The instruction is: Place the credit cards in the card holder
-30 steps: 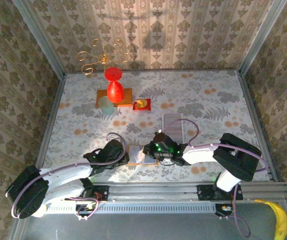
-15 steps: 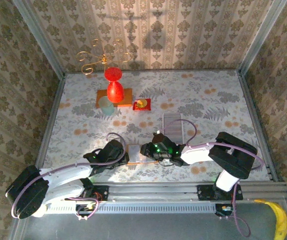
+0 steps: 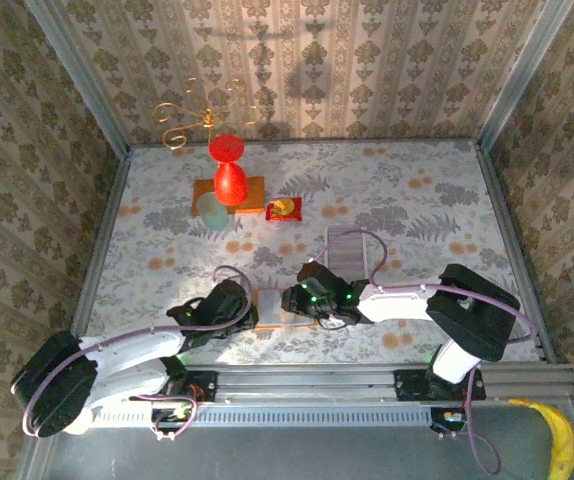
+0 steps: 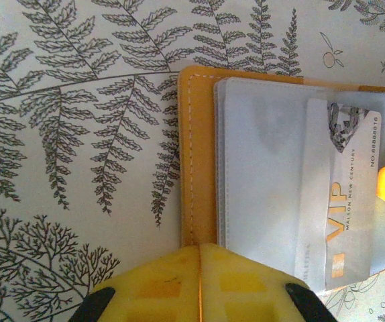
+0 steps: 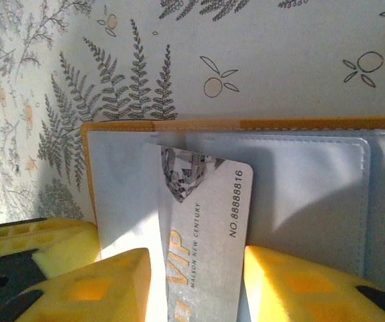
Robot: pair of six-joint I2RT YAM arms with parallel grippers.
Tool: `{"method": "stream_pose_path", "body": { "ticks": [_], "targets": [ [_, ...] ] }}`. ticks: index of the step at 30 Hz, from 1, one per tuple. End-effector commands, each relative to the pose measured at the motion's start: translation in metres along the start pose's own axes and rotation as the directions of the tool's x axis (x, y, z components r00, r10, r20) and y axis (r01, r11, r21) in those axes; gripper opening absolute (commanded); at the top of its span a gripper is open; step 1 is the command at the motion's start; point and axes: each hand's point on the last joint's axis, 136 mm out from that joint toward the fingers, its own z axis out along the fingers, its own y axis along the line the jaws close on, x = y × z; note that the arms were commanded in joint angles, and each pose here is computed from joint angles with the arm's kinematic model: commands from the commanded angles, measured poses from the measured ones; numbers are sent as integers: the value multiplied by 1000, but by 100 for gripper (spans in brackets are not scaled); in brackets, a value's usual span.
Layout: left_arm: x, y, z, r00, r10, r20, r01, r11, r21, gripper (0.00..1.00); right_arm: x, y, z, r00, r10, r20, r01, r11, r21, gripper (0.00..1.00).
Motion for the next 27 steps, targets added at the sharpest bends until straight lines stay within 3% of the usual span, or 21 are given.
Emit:
{"method": "stream_pose_path", "body": {
  "ticks": [1, 13, 20, 27],
  "targets": [
    [8, 11, 2, 1000, -17, -20, 16, 999, -33, 8, 7, 5, 8, 999, -24, -36, 24, 1000, 11, 38],
    [10, 13, 2, 1000, -22, -16, 21, 999, -33, 7, 10, 30, 17, 996, -65, -62, 63, 998, -19, 34],
    [10, 14, 1, 1000, -22, -12, 22, 999, -34, 8, 2, 8, 0, 992, -124, -26, 126, 986, 113, 45],
    [8, 13, 0, 1000, -19, -5, 19, 999, -35, 8, 3, -10, -8, 988, -153, -39, 157, 967, 201, 45]
  ]
}}
